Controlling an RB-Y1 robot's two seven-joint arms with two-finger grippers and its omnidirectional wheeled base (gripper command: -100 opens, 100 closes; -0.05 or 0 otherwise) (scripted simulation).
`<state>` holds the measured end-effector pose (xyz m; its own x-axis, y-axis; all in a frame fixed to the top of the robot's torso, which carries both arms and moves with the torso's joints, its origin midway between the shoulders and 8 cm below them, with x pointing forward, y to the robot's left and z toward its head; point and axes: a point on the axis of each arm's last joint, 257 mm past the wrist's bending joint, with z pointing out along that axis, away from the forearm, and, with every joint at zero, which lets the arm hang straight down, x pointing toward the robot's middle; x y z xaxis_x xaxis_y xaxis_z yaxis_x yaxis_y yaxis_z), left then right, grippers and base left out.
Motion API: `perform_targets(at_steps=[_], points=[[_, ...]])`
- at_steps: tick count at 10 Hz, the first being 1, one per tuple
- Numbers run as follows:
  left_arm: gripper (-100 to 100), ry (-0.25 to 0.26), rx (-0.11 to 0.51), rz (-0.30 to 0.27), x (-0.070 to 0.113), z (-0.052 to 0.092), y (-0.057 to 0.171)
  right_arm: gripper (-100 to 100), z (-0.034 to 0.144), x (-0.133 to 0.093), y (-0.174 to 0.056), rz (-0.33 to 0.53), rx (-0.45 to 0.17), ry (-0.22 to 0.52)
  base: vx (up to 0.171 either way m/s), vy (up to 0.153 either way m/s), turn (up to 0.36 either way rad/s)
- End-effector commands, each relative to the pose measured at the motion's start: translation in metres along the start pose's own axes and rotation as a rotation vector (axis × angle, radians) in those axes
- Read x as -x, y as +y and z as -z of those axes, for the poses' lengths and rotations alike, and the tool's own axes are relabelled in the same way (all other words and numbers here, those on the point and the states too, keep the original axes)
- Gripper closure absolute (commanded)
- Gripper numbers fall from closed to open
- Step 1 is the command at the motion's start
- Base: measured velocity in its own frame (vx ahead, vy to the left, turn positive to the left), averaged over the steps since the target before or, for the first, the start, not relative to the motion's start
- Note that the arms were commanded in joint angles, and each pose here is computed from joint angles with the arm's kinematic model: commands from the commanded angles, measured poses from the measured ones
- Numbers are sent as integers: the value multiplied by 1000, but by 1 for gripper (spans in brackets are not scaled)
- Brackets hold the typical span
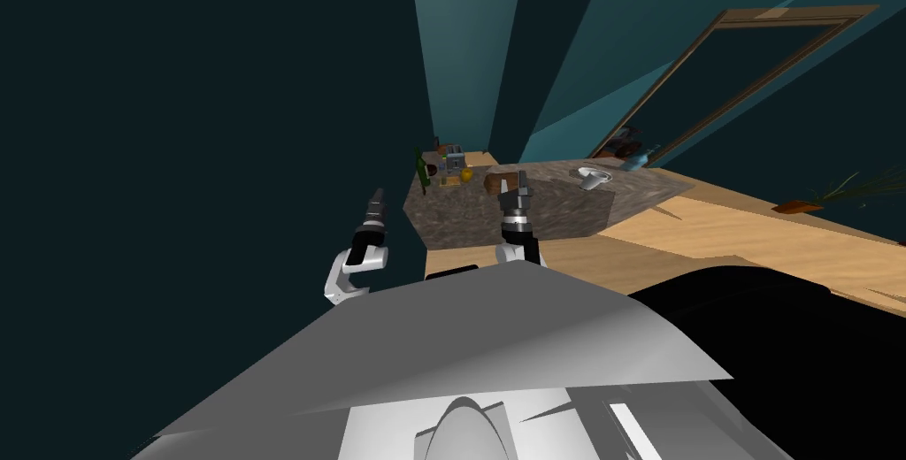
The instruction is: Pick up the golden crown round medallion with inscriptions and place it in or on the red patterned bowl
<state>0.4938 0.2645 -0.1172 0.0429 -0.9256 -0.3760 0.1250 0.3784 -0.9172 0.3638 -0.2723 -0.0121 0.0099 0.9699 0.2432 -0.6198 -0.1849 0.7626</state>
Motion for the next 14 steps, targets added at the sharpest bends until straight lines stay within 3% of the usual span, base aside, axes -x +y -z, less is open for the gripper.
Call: perform_targets(at_steps=[1, 2, 10, 14], points=[[-100, 4, 38, -4, -2, -5, 11, 0, 0, 0, 0, 0, 0, 0, -42, 9, -21], [-100, 10, 60, -9, -4, -14, 14, 0, 0, 0, 0, 0, 0, 0, -40, 8, -37], [-100, 37, 221, -21, -17, -45, 42, 0, 0, 0, 0, 0, 0, 0, -16, 3, -24], [-100, 49, 299, -22, -22, -48, 58, 0, 0, 0, 0, 0, 0, 0, 5, 1, -18]])
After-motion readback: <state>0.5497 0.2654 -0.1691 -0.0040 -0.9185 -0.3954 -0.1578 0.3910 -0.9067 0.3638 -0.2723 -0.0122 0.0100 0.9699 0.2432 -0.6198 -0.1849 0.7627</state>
